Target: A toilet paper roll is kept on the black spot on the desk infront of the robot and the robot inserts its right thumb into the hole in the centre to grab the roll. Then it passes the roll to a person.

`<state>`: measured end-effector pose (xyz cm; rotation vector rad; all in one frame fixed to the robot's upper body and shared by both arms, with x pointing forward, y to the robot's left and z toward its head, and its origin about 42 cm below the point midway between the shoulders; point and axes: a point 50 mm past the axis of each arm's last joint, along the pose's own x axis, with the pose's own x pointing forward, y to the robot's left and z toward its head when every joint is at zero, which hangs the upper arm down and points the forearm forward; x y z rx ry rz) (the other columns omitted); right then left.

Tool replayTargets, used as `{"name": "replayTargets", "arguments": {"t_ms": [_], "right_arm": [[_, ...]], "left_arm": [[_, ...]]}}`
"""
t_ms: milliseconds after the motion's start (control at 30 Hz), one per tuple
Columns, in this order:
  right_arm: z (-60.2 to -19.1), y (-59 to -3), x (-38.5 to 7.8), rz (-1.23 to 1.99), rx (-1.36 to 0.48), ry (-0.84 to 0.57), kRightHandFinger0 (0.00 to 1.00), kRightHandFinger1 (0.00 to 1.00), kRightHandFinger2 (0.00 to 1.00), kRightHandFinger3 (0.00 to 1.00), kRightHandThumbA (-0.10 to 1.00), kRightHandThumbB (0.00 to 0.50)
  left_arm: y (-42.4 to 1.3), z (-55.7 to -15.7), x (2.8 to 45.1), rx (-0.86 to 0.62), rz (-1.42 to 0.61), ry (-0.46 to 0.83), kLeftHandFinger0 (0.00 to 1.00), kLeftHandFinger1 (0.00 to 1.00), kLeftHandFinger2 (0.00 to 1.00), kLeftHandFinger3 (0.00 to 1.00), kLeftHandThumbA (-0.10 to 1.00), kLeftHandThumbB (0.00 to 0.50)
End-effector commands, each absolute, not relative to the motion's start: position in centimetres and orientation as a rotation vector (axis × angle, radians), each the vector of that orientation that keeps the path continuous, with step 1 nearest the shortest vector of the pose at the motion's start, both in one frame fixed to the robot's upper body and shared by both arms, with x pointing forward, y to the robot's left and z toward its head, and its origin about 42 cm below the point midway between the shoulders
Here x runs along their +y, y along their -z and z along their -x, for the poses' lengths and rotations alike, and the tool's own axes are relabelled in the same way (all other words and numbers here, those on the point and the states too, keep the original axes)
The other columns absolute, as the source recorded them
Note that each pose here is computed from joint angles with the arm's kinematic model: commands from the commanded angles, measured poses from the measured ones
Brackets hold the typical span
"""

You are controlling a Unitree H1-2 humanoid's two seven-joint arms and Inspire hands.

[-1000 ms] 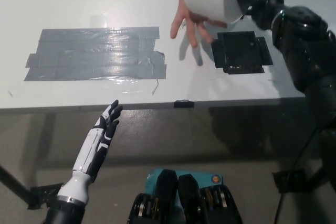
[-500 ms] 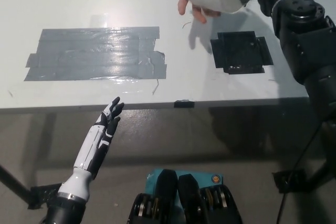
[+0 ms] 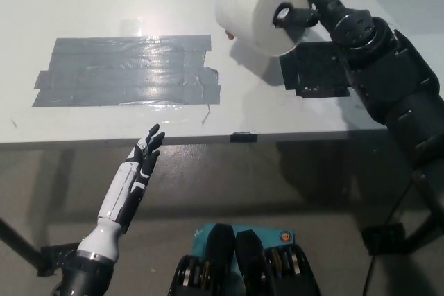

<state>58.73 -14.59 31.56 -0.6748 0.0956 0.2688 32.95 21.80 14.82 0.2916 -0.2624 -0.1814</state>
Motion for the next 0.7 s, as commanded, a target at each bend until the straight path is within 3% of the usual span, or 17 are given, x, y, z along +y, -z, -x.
{"name": "replayTargets", "arguments": {"t_ms": [0,33,67,333,433,667], "right_arm": [[-59.3,-36.9,-13.2,0.853,0.072,-0.415,1.00,1.00,1.00,1.00,0.45,0.429],[-59.3,-36.9,-13.4,0.869,0.071,-0.411,1.00,1.00,1.00,1.00,0.53,0.494],[-59.4,-36.9,-13.5,0.854,0.071,-0.405,1.00,1.00,1.00,1.00,0.54,0.500],[-59.4,-38.7,-15.3,0.795,0.042,-0.328,1.00,1.00,1.00,1.00,0.74,0.500],[-59.1,-40.7,-16.3,0.733,-0.068,-0.268,1.00,1.00,1.00,1.00,0.80,0.500],[-57.5,-46.5,-19.6,0.561,-0.265,-0.141,1.00,1.00,1.00,1.00,0.81,0.500]], "left_arm": [[-16.4,-33.7,21.7,-0.332,-0.303,0.195,1.00,1.00,1.00,1.00,1.00,0.183],[-16.5,-33.7,21.7,-0.333,-0.307,0.198,1.00,1.00,1.00,1.00,1.00,0.183],[-16.5,-33.7,21.7,-0.331,-0.308,0.198,1.00,1.00,1.00,1.00,1.00,0.190],[-16.6,-33.8,21.7,-0.327,-0.302,0.200,1.00,1.00,1.00,1.00,1.00,0.193],[-16.6,-33.8,21.7,-0.333,-0.311,0.199,1.00,1.00,1.00,1.00,1.00,0.193],[-16.6,-34.0,21.5,-0.326,-0.298,0.199,1.00,1.00,1.00,1.00,1.00,0.194]]}}
